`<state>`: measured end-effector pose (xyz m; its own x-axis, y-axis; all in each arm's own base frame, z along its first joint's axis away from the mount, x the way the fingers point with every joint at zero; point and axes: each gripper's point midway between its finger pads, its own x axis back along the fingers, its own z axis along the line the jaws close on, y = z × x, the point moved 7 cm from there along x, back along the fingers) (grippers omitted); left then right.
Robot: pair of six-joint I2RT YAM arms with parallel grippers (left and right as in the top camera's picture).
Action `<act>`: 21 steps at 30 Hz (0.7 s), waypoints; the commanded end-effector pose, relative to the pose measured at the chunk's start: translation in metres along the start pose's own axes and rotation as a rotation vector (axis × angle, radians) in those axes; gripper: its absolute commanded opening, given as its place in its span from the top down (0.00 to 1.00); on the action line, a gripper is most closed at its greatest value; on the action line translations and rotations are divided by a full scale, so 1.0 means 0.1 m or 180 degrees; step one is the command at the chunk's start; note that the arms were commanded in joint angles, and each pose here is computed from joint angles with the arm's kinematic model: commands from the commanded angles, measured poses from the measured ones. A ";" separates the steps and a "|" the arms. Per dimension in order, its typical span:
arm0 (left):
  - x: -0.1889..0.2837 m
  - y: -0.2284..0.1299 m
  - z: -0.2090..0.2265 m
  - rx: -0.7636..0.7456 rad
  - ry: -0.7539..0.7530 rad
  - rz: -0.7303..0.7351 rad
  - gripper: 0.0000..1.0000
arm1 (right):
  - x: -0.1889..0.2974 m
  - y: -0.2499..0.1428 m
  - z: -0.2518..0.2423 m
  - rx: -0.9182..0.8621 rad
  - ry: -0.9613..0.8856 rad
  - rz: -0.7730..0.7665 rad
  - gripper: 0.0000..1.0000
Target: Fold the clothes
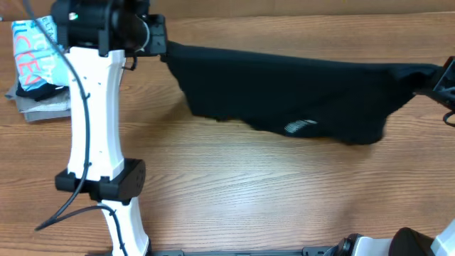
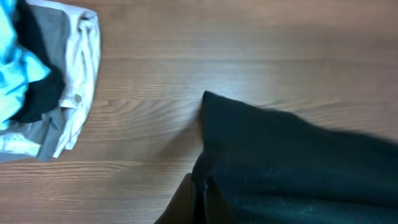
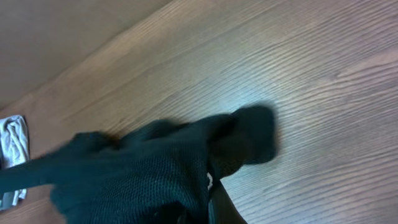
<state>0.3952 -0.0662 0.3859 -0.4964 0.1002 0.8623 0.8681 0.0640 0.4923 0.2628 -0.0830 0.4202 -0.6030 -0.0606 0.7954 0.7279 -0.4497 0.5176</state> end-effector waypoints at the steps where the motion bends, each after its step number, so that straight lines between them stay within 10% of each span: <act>1: -0.08 0.01 -0.04 -0.0133 0.0057 0.0030 0.96 | 0.04 0.04 -0.06 0.0002 -0.0108 -0.0120 0.96; 10: 0.10 0.19 -0.02 -0.0091 0.0086 -0.0434 0.96 | 0.07 0.15 0.01 0.0233 0.0048 -0.0325 0.96; 21: 1.72 0.06 0.17 0.0061 -0.0063 -0.1917 0.96 | 0.72 0.06 0.21 0.0410 0.0102 -0.0828 0.96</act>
<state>0.3776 -0.0509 0.4713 -0.7814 0.1106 0.6141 0.6239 0.1172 0.7727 0.2583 -0.0781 0.4577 -0.7160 -0.0426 0.6968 0.6596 -0.3680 0.6553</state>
